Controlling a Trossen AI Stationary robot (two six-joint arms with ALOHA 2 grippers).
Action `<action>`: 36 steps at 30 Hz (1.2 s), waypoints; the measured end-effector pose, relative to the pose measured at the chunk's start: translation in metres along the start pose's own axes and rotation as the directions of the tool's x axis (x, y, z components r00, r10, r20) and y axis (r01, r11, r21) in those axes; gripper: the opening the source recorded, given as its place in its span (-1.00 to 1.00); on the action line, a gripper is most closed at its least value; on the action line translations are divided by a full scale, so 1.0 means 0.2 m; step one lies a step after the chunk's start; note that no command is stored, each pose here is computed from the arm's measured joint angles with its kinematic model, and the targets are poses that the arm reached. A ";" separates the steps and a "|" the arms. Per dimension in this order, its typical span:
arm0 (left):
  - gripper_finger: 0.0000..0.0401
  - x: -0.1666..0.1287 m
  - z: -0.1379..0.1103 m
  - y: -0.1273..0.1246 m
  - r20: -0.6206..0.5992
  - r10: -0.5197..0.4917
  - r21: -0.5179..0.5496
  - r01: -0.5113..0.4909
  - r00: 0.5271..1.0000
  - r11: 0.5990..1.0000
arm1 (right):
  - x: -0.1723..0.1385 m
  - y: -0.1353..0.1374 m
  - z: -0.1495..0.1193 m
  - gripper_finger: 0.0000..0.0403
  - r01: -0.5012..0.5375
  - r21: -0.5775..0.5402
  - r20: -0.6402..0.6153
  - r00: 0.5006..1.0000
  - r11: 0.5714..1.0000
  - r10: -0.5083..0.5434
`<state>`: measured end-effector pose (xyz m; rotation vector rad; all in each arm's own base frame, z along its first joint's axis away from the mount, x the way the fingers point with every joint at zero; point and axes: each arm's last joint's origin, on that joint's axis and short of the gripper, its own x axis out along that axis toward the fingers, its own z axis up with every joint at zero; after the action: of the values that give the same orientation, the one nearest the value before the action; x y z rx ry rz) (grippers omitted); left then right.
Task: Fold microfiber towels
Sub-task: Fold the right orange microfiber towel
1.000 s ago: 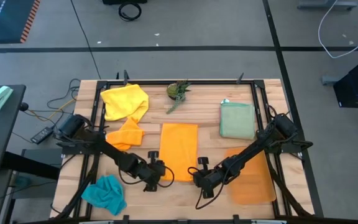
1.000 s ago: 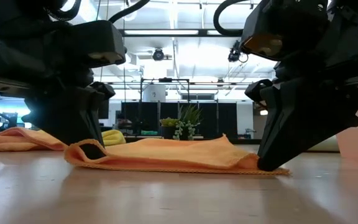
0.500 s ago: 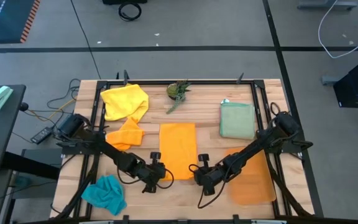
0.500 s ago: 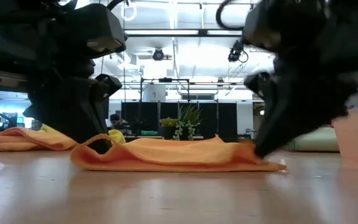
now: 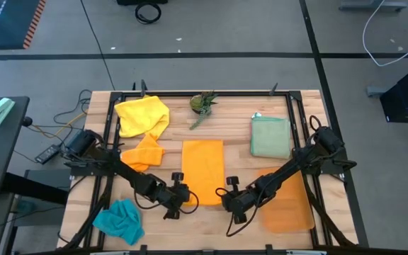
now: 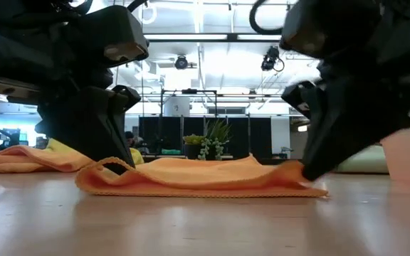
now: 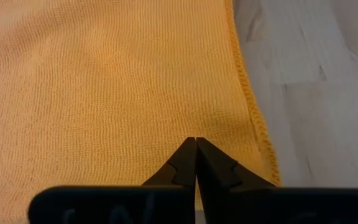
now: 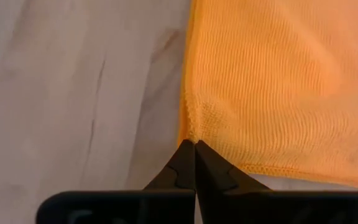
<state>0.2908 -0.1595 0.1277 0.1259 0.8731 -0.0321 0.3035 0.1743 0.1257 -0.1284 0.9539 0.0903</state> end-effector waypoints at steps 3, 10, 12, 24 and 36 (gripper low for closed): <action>-0.90 0.00 0.00 0.00 -0.001 -0.001 -0.001 0.001 1.000 1.000 | 0.00 0.00 0.00 -0.92 -0.018 0.004 0.000 1.000 1.000 0.018; -0.94 0.00 0.00 0.00 -0.007 0.001 0.000 -0.001 1.000 1.000 | -0.01 0.01 0.01 -0.56 -0.046 0.007 0.008 0.999 0.999 0.046; -0.91 0.00 -0.01 0.00 -0.009 0.002 0.001 -0.002 1.000 1.000 | -0.05 0.00 0.04 -0.45 -0.051 -0.005 0.031 0.998 0.999 0.052; -0.92 0.00 -0.01 0.00 -0.025 0.007 -0.003 -0.007 1.000 1.000 | 0.02 -0.11 0.06 -0.95 -0.089 0.015 -0.014 0.996 0.996 0.089; -0.97 -0.02 -0.05 0.00 -0.107 0.039 -0.015 -0.041 0.994 0.999 | 0.12 -0.10 0.02 -0.98 -0.091 0.036 -0.031 0.995 0.995 0.092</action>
<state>0.2804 -0.1576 0.1236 0.1300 0.9767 0.0194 0.3244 0.1560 0.1096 -0.0543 0.9937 0.1560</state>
